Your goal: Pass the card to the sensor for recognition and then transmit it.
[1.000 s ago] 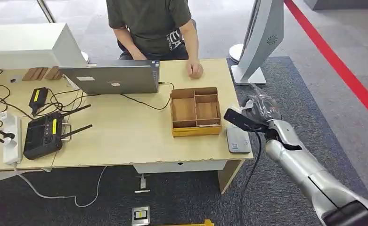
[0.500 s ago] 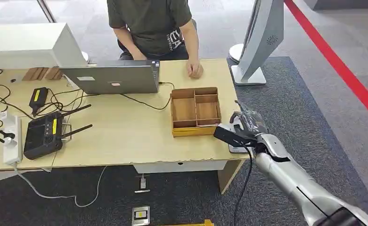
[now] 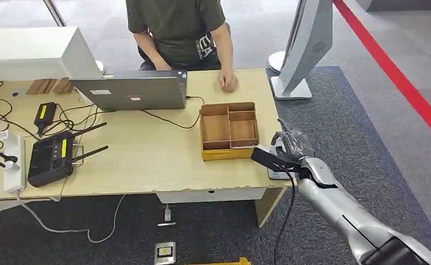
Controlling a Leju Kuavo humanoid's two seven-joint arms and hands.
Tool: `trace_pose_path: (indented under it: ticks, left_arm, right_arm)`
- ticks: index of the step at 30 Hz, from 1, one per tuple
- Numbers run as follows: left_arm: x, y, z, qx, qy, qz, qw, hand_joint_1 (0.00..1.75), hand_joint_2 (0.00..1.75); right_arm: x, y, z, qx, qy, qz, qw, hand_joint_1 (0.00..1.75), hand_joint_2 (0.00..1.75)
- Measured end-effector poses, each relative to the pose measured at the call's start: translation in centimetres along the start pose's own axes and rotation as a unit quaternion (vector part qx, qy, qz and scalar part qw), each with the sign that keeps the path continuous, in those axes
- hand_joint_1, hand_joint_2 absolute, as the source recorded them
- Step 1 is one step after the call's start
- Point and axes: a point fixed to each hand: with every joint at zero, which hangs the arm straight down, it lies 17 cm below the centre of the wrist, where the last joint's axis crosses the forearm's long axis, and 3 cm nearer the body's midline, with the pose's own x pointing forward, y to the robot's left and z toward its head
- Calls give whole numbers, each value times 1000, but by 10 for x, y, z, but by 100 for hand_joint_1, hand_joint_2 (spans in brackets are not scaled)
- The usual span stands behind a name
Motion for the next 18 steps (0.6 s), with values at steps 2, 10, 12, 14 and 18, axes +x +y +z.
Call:
trace_pose_path:
  ticks: [2,10,12,14,18]
  left_arm:
    - [0,0,0,1,-1,1,1000,0,0]
    - [-1,4,-1,6,4,6,1000,0,0]
    - [-1,5,-1,9,5,8,1000,0,0]
    - [-1,6,-1,11,5,8,1000,0,0]
    - [-2,8,-1,14,6,10,1000,0,0]
  right_arm:
    - [-2,1,1,-1,3,0,1000,175,175]
    - [-2,25,13,15,5,-11,1000,175,175]
    - [0,29,14,17,4,-13,1000,175,175]
    - [0,31,14,18,5,-15,1000,175,175]
    - [-4,33,15,19,11,-21,1000,175,175]
